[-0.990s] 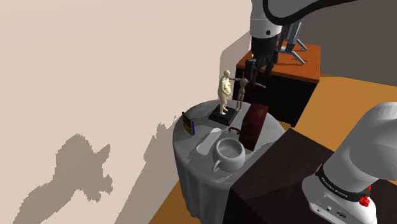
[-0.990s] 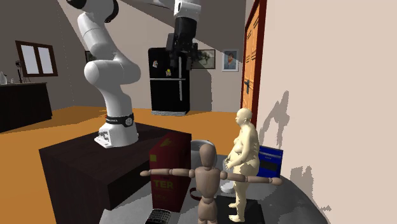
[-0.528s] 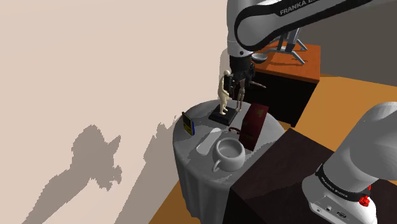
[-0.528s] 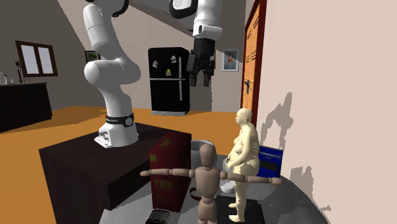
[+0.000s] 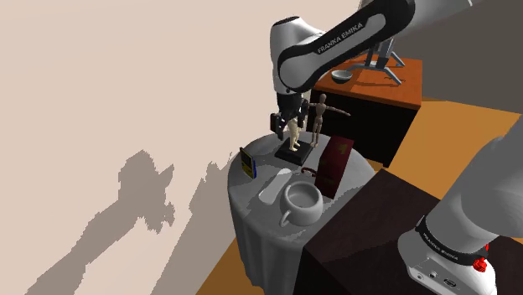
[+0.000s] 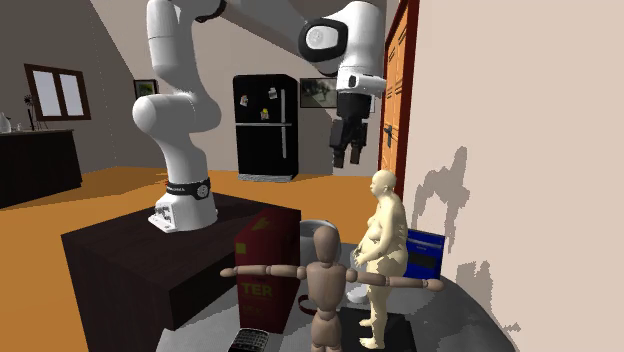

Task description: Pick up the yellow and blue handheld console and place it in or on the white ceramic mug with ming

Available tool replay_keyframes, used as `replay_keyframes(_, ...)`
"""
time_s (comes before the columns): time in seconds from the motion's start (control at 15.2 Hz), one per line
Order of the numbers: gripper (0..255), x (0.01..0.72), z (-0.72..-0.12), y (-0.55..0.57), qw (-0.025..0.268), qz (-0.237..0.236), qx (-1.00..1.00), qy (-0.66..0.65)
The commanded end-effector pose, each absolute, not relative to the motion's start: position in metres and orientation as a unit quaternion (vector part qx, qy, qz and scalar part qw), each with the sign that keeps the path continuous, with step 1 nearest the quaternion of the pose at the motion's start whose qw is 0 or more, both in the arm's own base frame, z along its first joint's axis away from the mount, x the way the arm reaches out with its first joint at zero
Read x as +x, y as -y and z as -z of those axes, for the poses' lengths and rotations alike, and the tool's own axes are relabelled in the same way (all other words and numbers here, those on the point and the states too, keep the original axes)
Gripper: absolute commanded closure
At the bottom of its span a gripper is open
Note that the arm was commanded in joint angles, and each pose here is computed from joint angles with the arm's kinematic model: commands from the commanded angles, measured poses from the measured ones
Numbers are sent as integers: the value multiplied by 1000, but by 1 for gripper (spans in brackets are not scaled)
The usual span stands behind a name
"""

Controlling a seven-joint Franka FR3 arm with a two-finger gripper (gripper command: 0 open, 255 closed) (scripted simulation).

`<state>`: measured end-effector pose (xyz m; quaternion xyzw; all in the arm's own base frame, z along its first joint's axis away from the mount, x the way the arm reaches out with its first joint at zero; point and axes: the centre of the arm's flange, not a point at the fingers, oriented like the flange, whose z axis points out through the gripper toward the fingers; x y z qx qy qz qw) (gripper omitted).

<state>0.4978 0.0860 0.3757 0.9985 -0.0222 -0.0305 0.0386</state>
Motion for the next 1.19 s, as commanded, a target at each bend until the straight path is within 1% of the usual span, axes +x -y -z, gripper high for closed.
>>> replay_keyframes(0.0, 0, 515, -357, -95, 37, 29, 999, 22)
replay_keyframes(1.06, 0, 660, -222, -156, 26, 15, 999, 19)
replay_keyframes(1.12, 0, 660, -222, -156, 26, 15, 999, 19)
